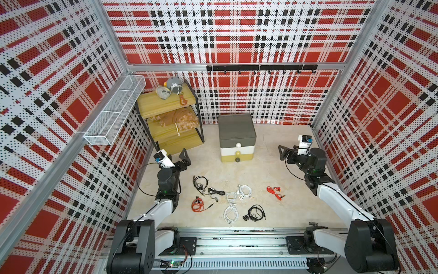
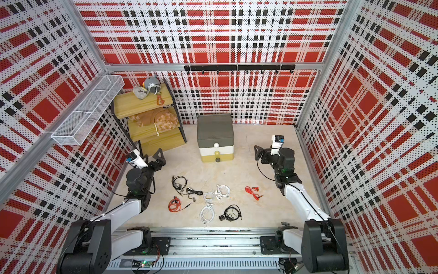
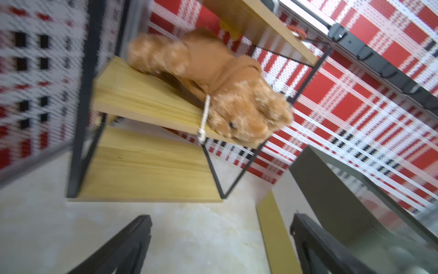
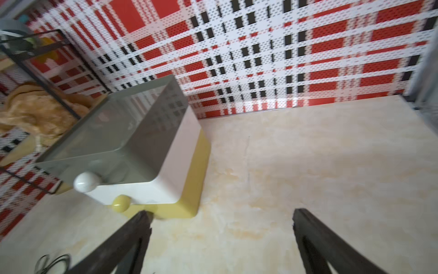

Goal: Place the wired earphones into the drawer by color
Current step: Open the drawer in the storage box.

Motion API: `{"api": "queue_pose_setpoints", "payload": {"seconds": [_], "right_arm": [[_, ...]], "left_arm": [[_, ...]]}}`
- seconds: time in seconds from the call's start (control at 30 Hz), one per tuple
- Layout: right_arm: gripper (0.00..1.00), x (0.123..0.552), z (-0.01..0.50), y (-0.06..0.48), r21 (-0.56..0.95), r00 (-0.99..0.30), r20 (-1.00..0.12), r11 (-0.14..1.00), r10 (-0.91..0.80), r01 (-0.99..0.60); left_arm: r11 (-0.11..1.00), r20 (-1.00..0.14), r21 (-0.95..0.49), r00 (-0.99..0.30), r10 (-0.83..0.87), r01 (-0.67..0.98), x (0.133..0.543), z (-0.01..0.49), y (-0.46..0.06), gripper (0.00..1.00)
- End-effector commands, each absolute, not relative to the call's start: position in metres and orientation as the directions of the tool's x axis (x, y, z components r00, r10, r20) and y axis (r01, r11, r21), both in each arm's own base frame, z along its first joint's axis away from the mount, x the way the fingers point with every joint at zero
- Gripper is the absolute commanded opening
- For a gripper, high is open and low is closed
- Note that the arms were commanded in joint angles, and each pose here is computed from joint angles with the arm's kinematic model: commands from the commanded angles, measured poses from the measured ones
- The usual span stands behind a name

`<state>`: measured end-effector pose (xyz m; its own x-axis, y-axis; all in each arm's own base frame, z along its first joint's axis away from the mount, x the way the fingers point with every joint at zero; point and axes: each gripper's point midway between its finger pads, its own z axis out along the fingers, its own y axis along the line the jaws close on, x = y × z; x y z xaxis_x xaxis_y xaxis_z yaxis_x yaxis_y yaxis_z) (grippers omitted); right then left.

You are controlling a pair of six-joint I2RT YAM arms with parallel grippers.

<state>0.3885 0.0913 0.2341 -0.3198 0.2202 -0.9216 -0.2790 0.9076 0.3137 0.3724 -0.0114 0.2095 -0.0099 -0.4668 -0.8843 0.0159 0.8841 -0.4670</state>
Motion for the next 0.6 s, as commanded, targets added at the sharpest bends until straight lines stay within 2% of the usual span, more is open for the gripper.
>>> {"api": "queue_pose_setpoints", "payload": {"seconds": [0.0, 0.17, 0.3, 0.57], "right_arm": [[1.00, 0.377, 0.236, 0.142, 0.340, -0.388, -0.900, 0.876, 0.198, -0.342], [1.00, 0.373, 0.237, 0.215, 0.377, -0.439, -0.881, 0.822, 0.177, -0.426], [0.99, 0.377, 0.231, 0.255, 0.383, -0.486, -0.861, 0.821, 0.151, -0.424], [0.96, 0.390, 0.216, 0.281, 0.483, -0.581, -0.778, 0.818, 0.237, -0.313]], "left_arm": [[0.863, -0.873, -0.488, -0.106, -0.477, 0.131, 0.381, 0.205, -0.052, 0.99], [0.834, -0.861, -0.508, -0.167, -0.481, 0.216, 0.380, 0.198, -0.090, 0.99], [0.812, -0.856, -0.516, -0.181, -0.484, 0.271, 0.368, 0.189, -0.106, 0.98], [0.798, -0.874, -0.486, -0.210, -0.439, 0.356, 0.362, 0.188, -0.129, 0.97]]}}
